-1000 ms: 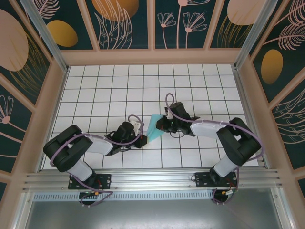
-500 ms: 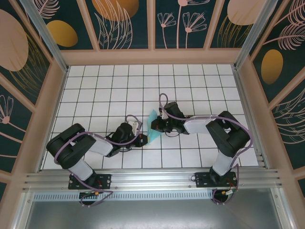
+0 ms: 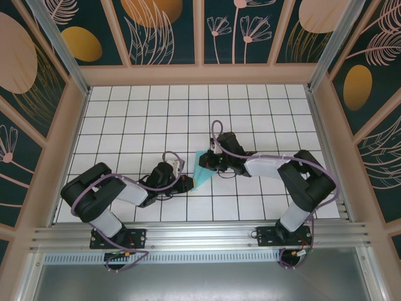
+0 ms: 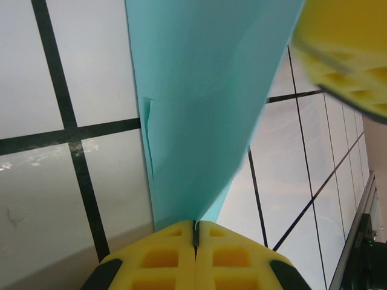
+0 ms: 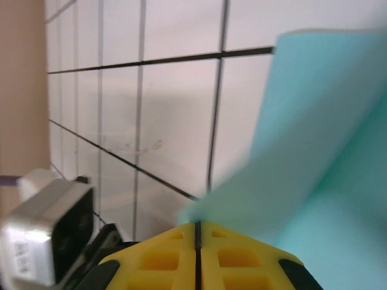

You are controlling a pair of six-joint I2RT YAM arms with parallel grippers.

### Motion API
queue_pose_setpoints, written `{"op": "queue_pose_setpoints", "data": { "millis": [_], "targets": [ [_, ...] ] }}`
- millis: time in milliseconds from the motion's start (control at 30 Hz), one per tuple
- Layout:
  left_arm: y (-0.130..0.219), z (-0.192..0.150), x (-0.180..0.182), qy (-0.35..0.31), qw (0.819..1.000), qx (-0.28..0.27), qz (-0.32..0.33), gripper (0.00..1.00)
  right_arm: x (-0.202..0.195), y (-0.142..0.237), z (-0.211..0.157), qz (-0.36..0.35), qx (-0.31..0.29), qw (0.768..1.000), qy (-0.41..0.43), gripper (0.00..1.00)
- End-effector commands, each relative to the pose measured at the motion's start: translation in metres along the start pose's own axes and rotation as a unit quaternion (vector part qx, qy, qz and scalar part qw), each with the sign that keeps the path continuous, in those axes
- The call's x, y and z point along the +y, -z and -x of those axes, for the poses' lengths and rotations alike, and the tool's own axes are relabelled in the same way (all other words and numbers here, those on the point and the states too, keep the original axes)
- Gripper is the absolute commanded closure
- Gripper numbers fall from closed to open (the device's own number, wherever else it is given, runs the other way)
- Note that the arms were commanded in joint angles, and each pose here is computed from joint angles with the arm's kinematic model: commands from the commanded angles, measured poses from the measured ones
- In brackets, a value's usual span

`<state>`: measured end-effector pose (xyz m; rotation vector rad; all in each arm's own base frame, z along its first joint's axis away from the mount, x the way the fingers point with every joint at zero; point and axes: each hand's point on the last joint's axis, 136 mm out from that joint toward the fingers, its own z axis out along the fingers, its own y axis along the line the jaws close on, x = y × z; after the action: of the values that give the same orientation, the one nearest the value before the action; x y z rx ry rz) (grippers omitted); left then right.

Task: Fold a paper plane with a square sheet of paper (pick it up from the middle)
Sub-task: Fourth fold the wing at the center of the table.

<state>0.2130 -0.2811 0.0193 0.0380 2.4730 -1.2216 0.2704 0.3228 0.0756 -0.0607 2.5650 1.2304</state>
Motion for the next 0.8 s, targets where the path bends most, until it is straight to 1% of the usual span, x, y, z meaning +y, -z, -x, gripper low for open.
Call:
{"op": "queue_pose_setpoints", "data": {
  "millis": [0,67,133,267,400,533,600,667,767],
  "targets": [
    [-0.003,-0.02,0.014,0.034,0.998,0.048,0.021,1.0,0.015,0.006,-0.006,0.032,0.01,0.999,0.028,0.89],
    [-0.006,-0.023,0.015,0.042,0.997,0.062,0.022,1.0,0.012,-0.001,-0.012,0.03,0.027,0.999,0.025,0.89],
    [-0.006,-0.023,0.017,0.059,0.996,0.058,0.019,1.0,0.008,-0.006,-0.017,0.029,0.038,0.999,0.022,0.89],
    [-0.006,-0.022,0.015,0.079,0.995,0.056,0.01,1.0,0.009,-0.009,-0.015,0.031,0.038,0.998,0.026,0.9],
    [-0.002,-0.018,0.018,0.093,0.995,0.037,0.014,1.0,0.007,-0.01,-0.01,0.022,0.034,0.999,0.027,0.9],
    [-0.001,-0.02,0.023,0.11,0.993,0.034,0.021,1.0,0.004,-0.018,-0.011,0.021,0.045,0.999,0.022,0.9],
    [-0.002,-0.021,0.024,0.115,0.992,0.038,0.022,1.0,0.004,-0.021,-0.009,0.021,0.045,0.999,0.018,0.89],
    [-0.004,-0.021,0.023,0.116,0.992,0.044,0.022,1.0,-0.002,-0.025,-0.006,0.006,0.045,0.999,0.015,0.9],
    [-0.005,-0.021,0.025,0.118,0.992,0.046,0.028,1.0,-0.002,-0.03,-0.006,0.012,0.049,0.999,0.013,0.9]
  ]
}}
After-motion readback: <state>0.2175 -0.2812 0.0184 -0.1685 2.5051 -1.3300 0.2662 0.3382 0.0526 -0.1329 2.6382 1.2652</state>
